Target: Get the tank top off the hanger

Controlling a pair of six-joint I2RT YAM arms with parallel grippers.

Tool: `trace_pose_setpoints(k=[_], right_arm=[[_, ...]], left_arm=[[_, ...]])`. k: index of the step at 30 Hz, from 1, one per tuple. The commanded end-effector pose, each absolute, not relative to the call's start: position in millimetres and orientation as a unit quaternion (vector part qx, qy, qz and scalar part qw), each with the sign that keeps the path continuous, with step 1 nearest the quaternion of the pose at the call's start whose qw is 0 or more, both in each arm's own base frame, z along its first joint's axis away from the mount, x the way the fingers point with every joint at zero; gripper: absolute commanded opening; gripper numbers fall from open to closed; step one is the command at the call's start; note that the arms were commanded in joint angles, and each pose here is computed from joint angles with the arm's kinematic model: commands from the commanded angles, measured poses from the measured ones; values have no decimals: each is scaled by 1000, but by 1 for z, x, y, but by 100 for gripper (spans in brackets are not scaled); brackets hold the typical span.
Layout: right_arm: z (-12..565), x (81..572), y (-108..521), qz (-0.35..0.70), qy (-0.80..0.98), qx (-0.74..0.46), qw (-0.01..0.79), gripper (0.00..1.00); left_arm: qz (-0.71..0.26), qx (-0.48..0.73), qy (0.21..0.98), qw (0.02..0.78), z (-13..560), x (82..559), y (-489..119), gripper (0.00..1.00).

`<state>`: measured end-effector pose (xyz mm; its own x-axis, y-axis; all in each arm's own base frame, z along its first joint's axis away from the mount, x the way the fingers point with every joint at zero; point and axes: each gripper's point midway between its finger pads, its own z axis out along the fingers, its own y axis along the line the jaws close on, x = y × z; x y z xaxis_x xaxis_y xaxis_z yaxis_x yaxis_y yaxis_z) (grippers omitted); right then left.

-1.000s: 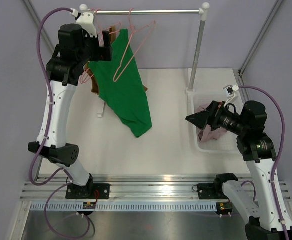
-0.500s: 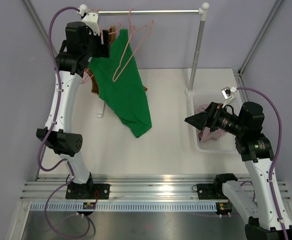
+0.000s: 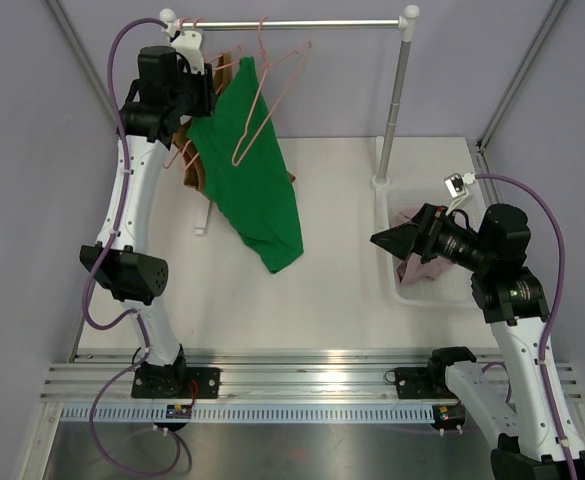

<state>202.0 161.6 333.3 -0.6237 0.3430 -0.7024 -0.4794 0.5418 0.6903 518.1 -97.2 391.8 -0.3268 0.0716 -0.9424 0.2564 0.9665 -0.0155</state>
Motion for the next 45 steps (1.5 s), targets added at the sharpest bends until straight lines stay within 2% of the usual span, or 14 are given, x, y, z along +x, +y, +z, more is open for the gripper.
trace_pose_setpoints(k=[1,2,5,6,9,11,17,32,39,41,45], right_arm=[[342,199,164,486,751,-60,443,86],[342,199,164,486,751,-60,443,86],[341,199,164,486,752,-59,442,86],[341,199,164,486,752,-59,442,86],[341,198,164,485,751,-60,443,86],[340,198,163,484,752,-59,444,86],[340,198,163,484,752,-60,443,86],[347,194,163,483,748,-65,450,86],[353,192,161,476,749,-71,456,86],[356,189,161,473,747,-77,460,86],[362,184,160,470,744,-88,467,86]], left_arm=[[-102,110,768,622,439,514,-103,34],[-103,109,768,622,439,514,-104,29],[-113,114,765,624,442,511,-107,25],[-114,115,763,625,444,511,-108,17],[-117,119,761,627,447,509,-109,10],[-124,106,764,624,445,509,-109,0],[-135,95,753,636,462,503,-111,0],[-191,70,696,689,538,442,-116,0],[-239,36,716,655,533,400,-119,0],[-251,29,734,631,514,391,-121,0],[-291,33,727,621,507,336,-126,0]])
